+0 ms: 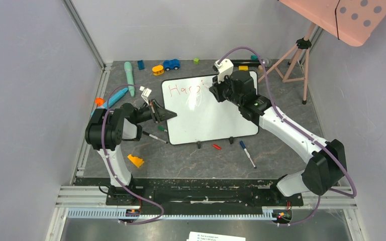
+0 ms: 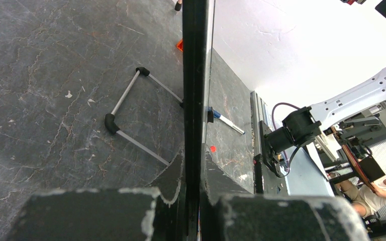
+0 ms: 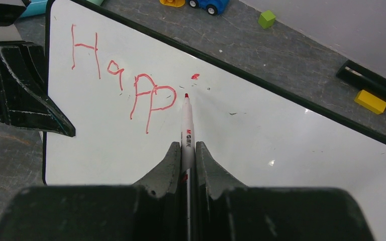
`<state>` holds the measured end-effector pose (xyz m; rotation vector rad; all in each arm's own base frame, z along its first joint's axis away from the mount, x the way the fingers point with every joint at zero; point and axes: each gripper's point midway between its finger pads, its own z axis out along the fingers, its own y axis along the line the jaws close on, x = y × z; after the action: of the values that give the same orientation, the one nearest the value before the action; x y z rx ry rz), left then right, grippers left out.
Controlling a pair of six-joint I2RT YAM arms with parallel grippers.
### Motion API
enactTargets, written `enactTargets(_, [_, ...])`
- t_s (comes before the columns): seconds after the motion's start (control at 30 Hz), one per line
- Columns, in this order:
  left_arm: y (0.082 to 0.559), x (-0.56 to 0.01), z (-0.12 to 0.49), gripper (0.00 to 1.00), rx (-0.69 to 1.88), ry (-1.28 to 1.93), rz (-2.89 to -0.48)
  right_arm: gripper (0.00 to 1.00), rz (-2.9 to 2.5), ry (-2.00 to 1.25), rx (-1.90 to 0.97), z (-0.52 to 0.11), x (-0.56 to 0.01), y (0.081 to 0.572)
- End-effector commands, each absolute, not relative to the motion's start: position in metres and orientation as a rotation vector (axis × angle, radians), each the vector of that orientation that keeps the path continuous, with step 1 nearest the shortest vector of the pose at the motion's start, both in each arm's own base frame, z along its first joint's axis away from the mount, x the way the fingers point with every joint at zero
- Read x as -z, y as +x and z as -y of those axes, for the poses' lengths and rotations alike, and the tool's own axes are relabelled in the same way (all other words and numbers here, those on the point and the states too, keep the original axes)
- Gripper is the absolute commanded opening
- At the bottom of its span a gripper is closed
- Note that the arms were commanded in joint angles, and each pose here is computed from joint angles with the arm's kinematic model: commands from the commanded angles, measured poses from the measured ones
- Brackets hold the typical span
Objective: Write a sentence on the whiteboard
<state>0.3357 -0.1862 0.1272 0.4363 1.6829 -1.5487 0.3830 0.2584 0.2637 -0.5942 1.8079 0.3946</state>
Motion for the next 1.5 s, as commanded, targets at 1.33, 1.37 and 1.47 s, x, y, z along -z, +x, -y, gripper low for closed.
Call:
enactTargets(1.33, [0.332, -0.132, 0.189, 0.02, 1.472, 0.564, -1.597, 0.00, -1.846, -0.606, -0.376, -0.256, -0.242, 0.385])
enactTargets(1.37, [0.333, -0.131, 0.189, 0.02, 1.472, 0.563, -1.597, 0.00, -1.850, -0.608, -0.378, -0.255, -0.240, 0.383])
enactTargets(1.47, [0.333, -0.131, 0.189, 0.02, 1.472, 0.562, -1.598, 0.00, -1.858, -0.619, -0.390, -0.255, -0.235, 0.378])
